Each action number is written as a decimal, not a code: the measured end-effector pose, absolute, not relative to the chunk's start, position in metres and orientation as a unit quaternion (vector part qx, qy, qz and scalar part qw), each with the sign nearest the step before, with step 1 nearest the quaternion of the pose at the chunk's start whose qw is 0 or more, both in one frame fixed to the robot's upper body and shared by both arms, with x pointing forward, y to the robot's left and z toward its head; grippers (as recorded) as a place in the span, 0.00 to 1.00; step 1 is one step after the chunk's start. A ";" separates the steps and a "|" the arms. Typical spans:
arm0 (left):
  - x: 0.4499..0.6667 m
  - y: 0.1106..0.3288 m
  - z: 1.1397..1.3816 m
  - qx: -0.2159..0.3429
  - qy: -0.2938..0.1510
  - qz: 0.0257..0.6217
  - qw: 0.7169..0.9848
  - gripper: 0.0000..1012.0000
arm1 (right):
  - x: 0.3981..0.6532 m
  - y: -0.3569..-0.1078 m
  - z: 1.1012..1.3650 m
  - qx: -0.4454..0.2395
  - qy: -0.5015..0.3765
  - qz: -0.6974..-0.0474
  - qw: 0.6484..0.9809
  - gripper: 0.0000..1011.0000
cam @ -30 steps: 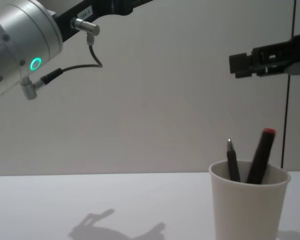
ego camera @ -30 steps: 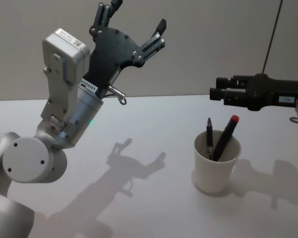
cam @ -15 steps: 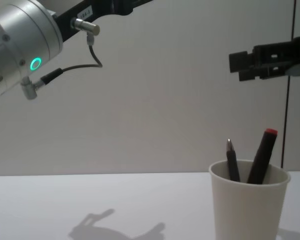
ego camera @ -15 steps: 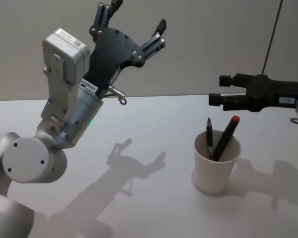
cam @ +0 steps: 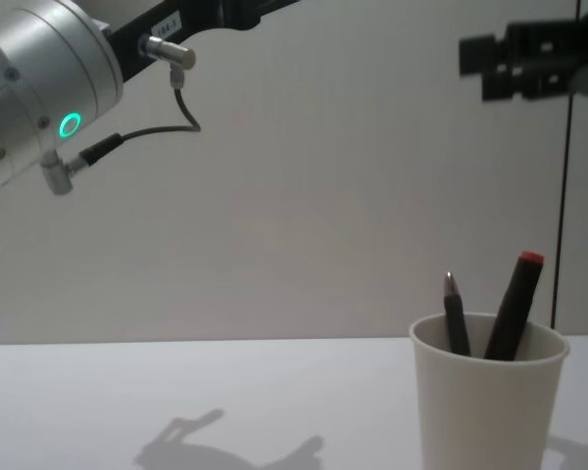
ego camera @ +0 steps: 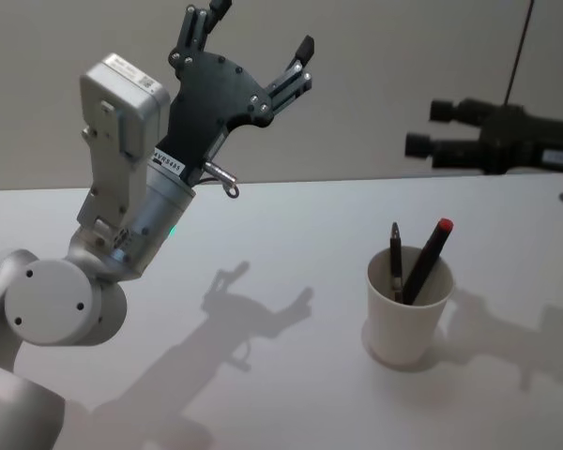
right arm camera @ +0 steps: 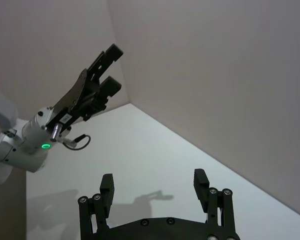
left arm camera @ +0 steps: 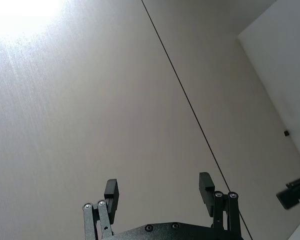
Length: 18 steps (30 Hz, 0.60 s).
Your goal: Place the pen into the pen holder.
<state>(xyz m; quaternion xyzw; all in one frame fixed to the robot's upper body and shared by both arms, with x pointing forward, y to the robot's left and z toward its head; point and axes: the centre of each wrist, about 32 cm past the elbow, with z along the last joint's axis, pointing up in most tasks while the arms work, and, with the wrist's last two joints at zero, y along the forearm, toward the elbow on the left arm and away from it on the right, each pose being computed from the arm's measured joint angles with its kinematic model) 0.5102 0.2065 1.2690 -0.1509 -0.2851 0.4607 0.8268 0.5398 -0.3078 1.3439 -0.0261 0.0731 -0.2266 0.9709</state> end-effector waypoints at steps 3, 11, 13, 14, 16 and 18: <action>0.510 0.206 1.269 -0.151 -0.285 0.461 0.827 0.99 | 0.537 -0.310 1.348 -0.015 0.064 -0.240 0.968 0.99; 0.510 0.206 1.269 -0.151 -0.285 0.461 0.827 0.99 | 0.529 -0.317 1.357 0.009 0.042 -0.286 0.957 0.99; 0.510 0.207 1.269 -0.151 -0.285 0.461 0.827 0.99 | 0.526 -0.319 1.359 0.016 0.035 -0.301 0.953 0.99; 0.510 0.206 1.269 -0.151 -0.285 0.461 0.827 0.99 | 0.525 -0.321 1.360 0.018 0.033 -0.306 0.951 0.99; 0.510 0.206 1.269 -0.151 -0.285 0.461 0.827 0.99 | 0.523 -0.323 1.362 0.024 0.026 -0.323 0.946 0.99; 0.510 0.206 1.269 -0.151 -0.285 0.461 0.827 0.99 | 0.521 -0.324 1.363 0.028 0.022 -0.333 0.942 0.99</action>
